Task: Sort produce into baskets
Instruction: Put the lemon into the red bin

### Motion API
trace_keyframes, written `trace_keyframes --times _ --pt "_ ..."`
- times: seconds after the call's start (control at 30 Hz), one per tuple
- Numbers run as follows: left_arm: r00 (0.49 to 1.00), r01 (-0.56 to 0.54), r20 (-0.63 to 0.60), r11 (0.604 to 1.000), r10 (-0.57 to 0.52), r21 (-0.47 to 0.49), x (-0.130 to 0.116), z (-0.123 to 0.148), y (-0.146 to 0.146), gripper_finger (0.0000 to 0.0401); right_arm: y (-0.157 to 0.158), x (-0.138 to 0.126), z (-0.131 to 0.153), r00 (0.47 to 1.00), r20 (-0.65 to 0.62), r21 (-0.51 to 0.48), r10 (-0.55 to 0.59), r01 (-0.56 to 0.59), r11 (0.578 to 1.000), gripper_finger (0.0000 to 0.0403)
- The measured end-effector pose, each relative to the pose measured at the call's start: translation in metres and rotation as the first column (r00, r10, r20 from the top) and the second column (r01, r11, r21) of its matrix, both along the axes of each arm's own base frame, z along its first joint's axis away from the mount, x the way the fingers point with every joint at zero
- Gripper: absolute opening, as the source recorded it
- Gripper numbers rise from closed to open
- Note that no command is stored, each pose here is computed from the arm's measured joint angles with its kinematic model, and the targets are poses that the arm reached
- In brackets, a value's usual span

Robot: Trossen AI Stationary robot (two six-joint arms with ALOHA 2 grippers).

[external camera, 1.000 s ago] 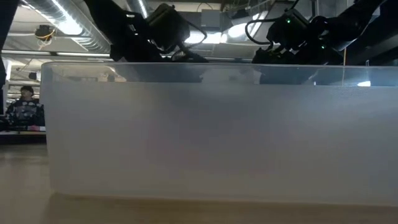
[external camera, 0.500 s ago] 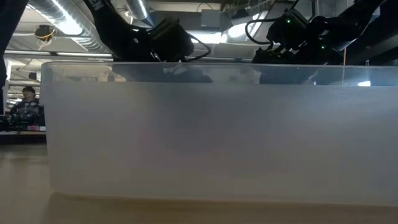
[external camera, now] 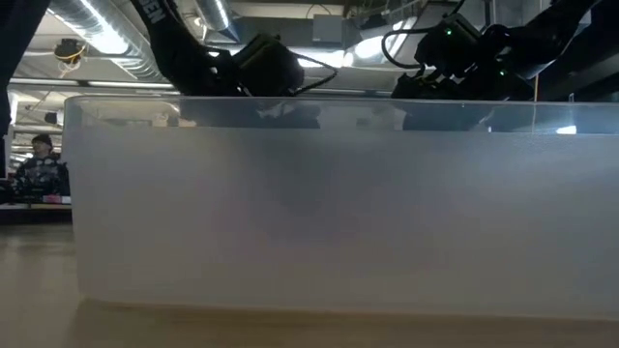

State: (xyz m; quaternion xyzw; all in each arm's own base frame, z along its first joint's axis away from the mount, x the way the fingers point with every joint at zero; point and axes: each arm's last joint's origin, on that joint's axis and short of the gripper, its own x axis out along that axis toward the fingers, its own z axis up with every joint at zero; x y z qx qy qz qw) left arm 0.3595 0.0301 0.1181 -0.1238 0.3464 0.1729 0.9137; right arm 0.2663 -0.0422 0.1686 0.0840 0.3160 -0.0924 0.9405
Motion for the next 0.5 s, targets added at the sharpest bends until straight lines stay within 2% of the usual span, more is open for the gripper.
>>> trace_keyframes --times 0.17,0.27,0.4,0.5 --pt "0.994 0.111 -0.030 0.988 -0.108 0.110 0.001 0.001 -0.001 0.0136 0.000 0.003 -0.010 0.999 -0.033 0.011 0.008 -0.008 1.000 0.0309" --pt "0.991 0.134 -0.041 0.982 -0.130 0.129 0.001 0.001 -0.001 0.0112 0.000 0.006 -0.019 0.998 -0.061 0.019 0.013 -0.011 1.000 0.0309" --pt "0.990 0.139 -0.045 0.982 -0.135 0.129 0.001 0.000 -0.001 0.0100 -0.001 0.009 -0.027 0.997 -0.075 0.028 0.021 -0.019 0.999 0.0309" --pt "0.985 0.172 -0.053 0.975 -0.167 0.138 0.001 0.000 -0.002 0.0113 -0.001 0.010 -0.028 0.998 -0.062 0.032 0.029 -0.027 0.999 0.0309"
